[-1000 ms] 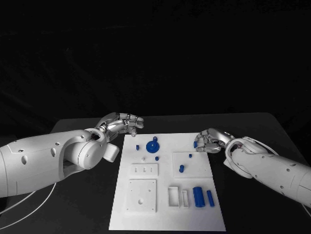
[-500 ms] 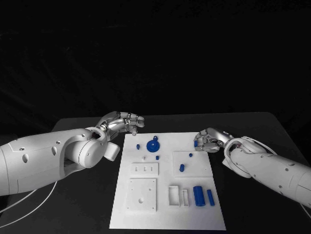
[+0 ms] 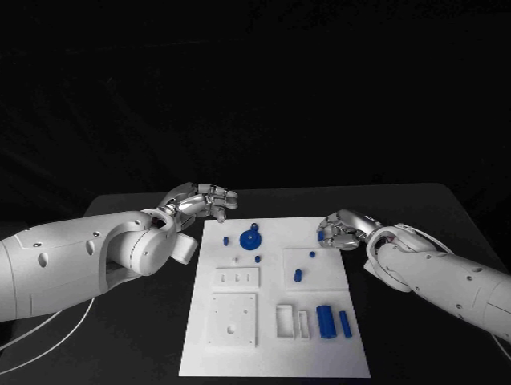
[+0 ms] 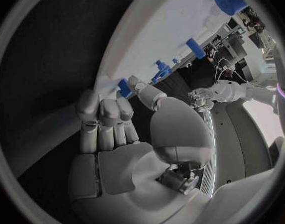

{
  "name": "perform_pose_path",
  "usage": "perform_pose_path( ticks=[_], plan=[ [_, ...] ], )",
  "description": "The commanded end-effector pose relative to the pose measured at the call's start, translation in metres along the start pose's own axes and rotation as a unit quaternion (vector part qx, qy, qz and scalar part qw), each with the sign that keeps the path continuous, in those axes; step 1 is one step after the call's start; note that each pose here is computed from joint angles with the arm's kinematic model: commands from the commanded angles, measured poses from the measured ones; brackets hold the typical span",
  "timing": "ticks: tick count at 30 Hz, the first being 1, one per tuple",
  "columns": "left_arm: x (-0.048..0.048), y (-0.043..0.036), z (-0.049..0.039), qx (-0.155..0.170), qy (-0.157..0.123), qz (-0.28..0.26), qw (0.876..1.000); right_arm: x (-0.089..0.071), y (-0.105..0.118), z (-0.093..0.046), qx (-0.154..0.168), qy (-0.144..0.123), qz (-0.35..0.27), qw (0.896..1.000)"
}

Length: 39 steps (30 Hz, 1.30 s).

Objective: Assemble the parts on the task board

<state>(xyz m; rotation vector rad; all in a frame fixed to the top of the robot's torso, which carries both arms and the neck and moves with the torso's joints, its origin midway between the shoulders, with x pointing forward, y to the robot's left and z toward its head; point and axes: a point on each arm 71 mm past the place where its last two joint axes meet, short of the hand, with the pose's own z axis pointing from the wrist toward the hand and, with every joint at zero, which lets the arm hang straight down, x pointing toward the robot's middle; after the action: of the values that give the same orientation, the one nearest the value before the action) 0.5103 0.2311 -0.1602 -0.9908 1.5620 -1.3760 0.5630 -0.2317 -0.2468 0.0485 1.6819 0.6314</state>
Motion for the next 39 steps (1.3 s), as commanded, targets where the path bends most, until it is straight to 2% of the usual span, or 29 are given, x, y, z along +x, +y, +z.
perform_pose_path(
  ticks=[1, 24, 39],
  plan=[
    [0.0024, -0.0014, 0.0002, 0.006, 0.008, -0.001, 1.0, 0.001, 0.001, 0.0, -0.001, -0.001, 0.0, 1.0],
    [0.0023, -0.0013, -0.0001, 0.005, 0.008, -0.001, 1.0, -0.002, 0.004, 0.001, -0.002, -0.023, -0.01, 1.0],
    [0.0016, -0.0004, 0.0009, -0.001, 0.006, 0.001, 1.0, -0.006, 0.013, -0.001, -0.008, -0.05, -0.031, 0.998]
  ],
)
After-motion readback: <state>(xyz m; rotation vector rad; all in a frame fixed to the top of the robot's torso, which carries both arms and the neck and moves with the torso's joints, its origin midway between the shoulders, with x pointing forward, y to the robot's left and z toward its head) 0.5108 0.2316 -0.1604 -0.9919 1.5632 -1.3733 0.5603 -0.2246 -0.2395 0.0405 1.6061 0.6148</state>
